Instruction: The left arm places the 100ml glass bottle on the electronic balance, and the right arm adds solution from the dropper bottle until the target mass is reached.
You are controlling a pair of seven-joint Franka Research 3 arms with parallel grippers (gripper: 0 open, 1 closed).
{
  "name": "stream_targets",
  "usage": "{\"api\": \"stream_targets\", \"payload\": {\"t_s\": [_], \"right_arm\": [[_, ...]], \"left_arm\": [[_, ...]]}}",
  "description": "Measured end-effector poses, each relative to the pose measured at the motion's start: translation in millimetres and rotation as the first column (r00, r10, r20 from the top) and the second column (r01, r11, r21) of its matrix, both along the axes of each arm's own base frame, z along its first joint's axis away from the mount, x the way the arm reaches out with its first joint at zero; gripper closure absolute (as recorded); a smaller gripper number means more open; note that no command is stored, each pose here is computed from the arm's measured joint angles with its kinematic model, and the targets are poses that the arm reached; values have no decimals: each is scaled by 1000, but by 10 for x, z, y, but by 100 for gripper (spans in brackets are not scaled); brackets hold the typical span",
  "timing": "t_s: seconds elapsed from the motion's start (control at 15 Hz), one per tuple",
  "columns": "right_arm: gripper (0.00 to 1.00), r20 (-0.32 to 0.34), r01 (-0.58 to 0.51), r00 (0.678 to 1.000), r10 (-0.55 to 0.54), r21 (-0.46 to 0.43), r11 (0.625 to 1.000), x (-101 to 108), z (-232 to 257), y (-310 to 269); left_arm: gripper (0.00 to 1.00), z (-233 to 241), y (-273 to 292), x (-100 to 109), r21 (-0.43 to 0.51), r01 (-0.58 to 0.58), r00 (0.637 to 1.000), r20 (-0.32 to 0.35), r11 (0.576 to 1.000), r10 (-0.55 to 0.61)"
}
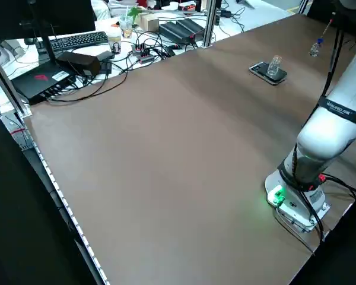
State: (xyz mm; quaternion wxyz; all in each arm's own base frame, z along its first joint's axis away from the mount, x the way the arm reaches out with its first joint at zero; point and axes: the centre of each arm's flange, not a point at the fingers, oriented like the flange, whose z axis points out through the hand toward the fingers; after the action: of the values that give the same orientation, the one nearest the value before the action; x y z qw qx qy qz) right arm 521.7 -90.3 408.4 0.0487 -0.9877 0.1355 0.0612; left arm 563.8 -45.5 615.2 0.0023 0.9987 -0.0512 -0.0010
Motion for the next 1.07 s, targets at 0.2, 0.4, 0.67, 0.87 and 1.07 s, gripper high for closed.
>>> {"api": "stream_targets", "payload": {"t_s": [0.2,0.4,0.67,0.87,1.07], "right_arm": [[94,-3,-2,1000,2,0,1000,-28,-74,2],[94,13,-3,1000,3,-5,1000,-40,-147,1],[94,18,-6,1000,6,-7,1000,-57,-207,10],[94,27,-7,1000,8,-11,1000,-68,-256,16],[94,35,-7,999,8,-17,1000,-98,-343,19]], "left_arm": [[0,0,0,0,0,0,1000,0,1000,0],[0,0,0,0,0,0,1000,0,1000,0],[0,0,2,0,0,0,1000,0,1000,0],[0,0,5,0,0,-1,1000,0,1000,1],[0,0,5,0,0,-1,1000,0,1000,1]]}}
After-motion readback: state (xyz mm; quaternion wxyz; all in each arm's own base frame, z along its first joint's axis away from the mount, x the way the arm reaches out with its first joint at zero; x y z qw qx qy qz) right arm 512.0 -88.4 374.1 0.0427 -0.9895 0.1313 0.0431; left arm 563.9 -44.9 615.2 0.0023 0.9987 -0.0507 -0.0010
